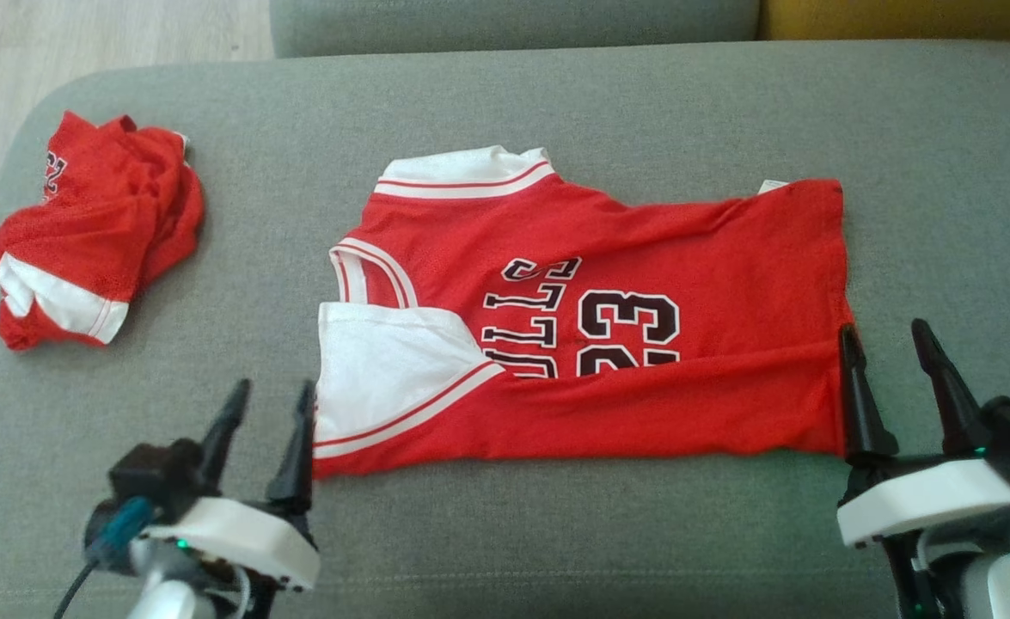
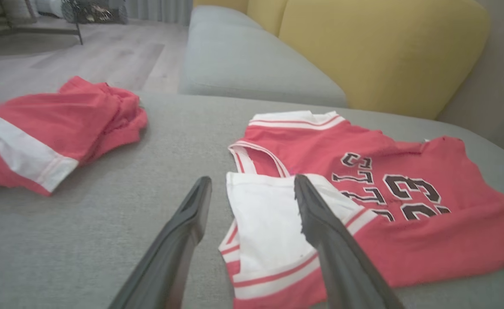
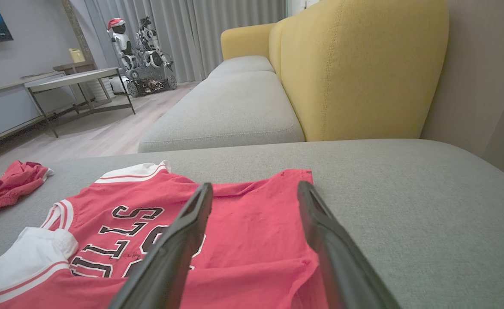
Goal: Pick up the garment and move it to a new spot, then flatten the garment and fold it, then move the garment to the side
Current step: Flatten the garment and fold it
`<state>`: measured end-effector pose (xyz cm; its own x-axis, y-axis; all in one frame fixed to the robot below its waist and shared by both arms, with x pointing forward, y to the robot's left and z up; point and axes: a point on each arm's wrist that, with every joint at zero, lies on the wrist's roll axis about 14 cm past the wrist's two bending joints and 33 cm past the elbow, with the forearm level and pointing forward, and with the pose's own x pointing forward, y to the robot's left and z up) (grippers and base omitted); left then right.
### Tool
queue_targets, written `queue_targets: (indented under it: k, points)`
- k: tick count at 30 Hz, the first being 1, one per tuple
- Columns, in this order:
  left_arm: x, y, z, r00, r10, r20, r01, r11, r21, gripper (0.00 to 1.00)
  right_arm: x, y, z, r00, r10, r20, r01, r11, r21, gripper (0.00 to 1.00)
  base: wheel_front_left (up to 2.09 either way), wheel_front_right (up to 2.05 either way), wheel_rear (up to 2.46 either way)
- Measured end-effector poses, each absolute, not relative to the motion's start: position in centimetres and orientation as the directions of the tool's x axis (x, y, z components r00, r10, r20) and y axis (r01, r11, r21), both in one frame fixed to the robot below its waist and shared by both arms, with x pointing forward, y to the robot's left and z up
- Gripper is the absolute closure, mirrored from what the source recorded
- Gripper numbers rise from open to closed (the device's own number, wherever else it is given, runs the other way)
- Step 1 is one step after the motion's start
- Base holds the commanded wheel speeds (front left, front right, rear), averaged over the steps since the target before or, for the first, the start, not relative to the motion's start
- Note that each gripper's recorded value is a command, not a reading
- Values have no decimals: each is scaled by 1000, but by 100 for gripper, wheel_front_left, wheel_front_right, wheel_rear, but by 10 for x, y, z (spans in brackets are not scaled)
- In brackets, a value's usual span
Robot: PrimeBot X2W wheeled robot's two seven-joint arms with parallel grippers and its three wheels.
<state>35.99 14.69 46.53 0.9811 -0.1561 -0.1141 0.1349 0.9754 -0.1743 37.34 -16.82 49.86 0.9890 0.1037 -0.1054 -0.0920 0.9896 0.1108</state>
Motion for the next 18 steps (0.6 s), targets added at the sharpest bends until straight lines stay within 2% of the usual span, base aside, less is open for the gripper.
queue_targets:
  k: [5, 12, 18]
  points:
    - [358, 130, 440, 952, -213, -221, 162, 960, -229, 0, 373, -172, 489, 985, 94, -142, -77, 990, 119, 0, 0, 0, 0]
    - [347, 126, 394, 893, -223, -392, 114, 952, -283, 0, 356, -194, 423, 914, 36, -404, 17, 992, 127, 0, 0, 0, 0]
    - [349, 128, 372, 856, -221, -468, 78, 949, -306, 0, 348, -200, 385, 839, 29, -543, 58, 988, 142, 0, 0, 0, 0]
